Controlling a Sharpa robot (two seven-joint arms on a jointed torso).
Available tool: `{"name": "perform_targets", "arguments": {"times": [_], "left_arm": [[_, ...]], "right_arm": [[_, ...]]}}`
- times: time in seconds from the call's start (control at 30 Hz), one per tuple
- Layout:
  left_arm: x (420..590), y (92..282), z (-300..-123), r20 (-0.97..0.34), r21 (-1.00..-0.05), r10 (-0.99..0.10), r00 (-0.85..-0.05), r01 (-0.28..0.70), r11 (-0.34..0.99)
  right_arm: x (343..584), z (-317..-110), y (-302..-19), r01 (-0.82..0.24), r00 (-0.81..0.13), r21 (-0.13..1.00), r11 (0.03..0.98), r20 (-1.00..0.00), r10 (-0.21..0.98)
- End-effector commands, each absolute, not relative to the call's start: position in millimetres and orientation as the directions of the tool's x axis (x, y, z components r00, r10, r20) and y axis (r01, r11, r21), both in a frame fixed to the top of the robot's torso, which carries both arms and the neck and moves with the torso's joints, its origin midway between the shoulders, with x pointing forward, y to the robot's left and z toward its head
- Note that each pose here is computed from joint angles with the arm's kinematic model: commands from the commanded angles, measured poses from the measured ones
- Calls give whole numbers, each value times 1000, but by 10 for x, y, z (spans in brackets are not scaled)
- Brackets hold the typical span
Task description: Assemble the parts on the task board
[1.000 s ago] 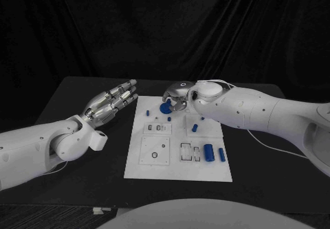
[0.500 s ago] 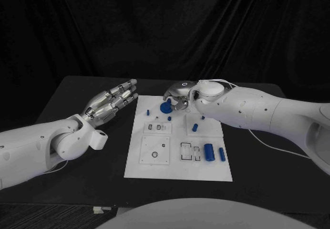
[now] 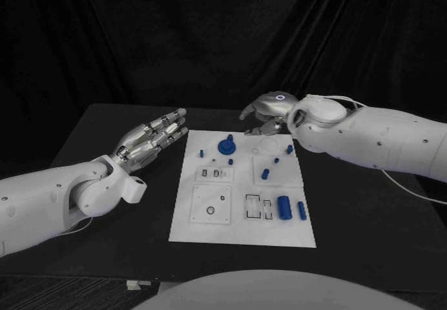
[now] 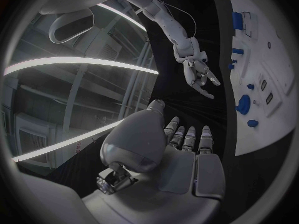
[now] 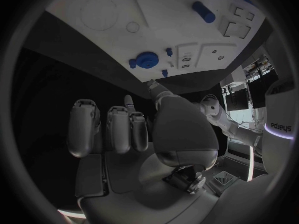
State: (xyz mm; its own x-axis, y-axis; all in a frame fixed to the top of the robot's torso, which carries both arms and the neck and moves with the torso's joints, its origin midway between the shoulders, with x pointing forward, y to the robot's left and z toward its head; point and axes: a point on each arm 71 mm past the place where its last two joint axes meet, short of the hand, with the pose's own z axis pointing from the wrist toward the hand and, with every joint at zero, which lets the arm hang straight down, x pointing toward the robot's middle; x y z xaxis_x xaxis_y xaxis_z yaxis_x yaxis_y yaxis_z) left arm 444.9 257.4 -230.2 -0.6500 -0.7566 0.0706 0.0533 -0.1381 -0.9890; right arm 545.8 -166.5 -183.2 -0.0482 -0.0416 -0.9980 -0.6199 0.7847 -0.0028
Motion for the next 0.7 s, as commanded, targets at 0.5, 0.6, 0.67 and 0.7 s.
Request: {"name": "perform_targets", "arguments": {"times": [0.5, 0.6, 0.67, 0.7], "left_arm": [[4418, 2583, -2354, 80, -989, -757, -649, 44, -142], [4419, 2580, -2364, 79, -989, -758, -647, 43, -140], [4419, 2580, -2369, 79, -989, -759, -646, 42, -139], [4419, 2581, -2373, 79, -990, -760, -645, 42, -138]], "right_arm": [[5185, -1750, -2717, -486, -9, 101, 868, -994, 110], [5130, -1814, -2821, -475, -9, 106, 873, -993, 115], [5109, -1863, -2873, -467, -14, 108, 878, -993, 115], [5100, -1893, -2899, -461, -18, 109, 881, -993, 113]]}}
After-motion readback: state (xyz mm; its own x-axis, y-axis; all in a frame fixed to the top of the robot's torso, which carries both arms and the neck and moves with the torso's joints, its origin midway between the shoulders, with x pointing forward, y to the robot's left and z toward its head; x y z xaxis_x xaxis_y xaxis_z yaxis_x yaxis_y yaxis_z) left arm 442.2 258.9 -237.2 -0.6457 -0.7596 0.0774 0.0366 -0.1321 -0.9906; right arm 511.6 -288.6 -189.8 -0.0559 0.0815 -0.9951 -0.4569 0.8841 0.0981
